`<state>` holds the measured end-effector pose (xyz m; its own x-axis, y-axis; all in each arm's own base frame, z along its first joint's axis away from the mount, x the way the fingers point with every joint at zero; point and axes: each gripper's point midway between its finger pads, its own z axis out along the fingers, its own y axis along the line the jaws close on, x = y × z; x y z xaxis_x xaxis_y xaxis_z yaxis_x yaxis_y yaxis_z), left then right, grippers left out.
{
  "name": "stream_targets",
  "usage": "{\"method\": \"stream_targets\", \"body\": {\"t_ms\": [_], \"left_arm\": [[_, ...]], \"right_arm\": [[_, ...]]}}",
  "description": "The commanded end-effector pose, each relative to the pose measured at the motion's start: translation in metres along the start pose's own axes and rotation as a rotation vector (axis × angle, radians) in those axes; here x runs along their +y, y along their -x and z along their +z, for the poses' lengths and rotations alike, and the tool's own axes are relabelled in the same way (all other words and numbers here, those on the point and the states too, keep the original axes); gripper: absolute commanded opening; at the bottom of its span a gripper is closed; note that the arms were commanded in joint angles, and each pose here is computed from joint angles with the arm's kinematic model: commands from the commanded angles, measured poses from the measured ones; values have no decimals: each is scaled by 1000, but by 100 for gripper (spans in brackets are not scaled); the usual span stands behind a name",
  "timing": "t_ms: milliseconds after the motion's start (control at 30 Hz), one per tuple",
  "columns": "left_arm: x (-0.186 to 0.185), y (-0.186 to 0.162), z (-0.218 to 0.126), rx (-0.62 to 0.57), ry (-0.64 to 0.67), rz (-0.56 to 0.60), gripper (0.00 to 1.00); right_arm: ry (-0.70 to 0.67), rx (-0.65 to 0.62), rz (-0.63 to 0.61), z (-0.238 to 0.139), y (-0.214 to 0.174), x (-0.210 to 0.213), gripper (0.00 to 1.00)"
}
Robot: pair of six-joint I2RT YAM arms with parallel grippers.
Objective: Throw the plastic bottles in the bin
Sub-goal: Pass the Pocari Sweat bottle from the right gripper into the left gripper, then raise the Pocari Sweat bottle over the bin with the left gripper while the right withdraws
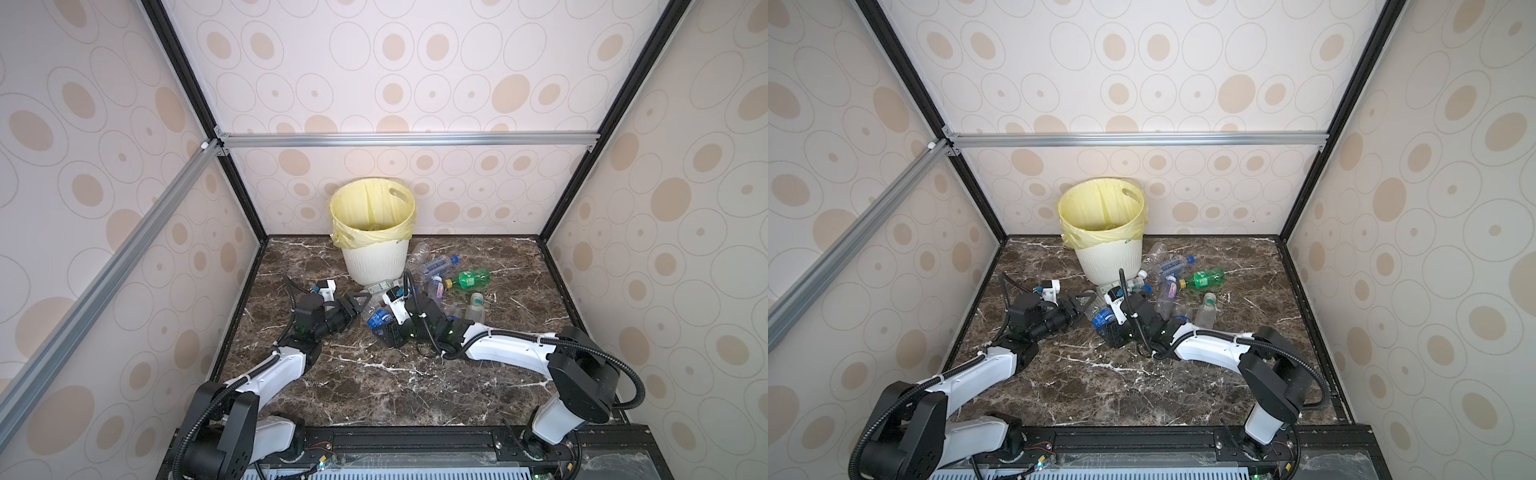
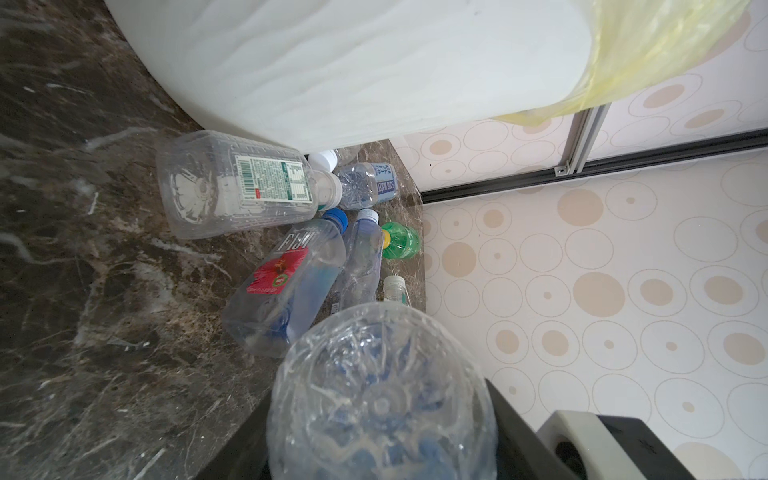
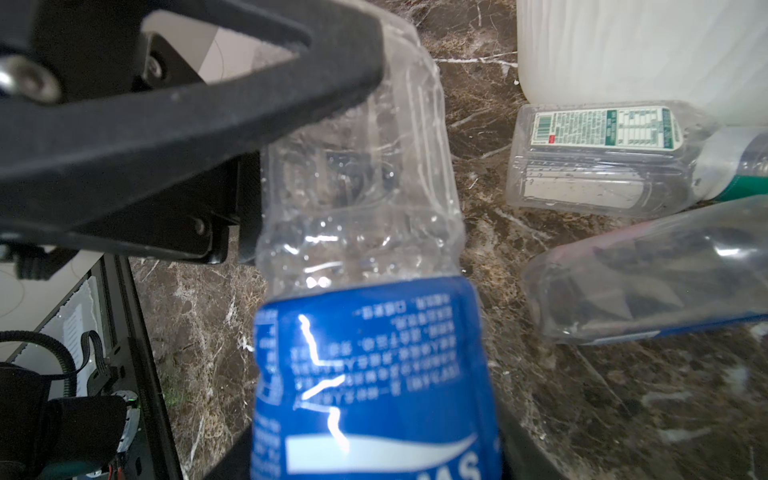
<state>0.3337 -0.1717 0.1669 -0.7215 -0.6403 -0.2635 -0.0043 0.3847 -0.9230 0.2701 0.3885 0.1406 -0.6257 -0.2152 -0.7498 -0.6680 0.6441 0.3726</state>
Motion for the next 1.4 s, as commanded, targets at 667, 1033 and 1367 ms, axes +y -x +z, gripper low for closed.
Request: {"method": "stream_targets", "body": {"t_ms": [667,1033,1367], "left_arm": [[-19,59,-15,-195,165,188,56],[-89,108,-43,-342,224,395,56],[-171,145,-72,-478,183,516,54]], "right_arm": [[-123,-118,-74,-40,25,-10,100],[-157,-234,-192,-63,89,7,100],[-168,-341,-254,-84,158,23,100]]}}
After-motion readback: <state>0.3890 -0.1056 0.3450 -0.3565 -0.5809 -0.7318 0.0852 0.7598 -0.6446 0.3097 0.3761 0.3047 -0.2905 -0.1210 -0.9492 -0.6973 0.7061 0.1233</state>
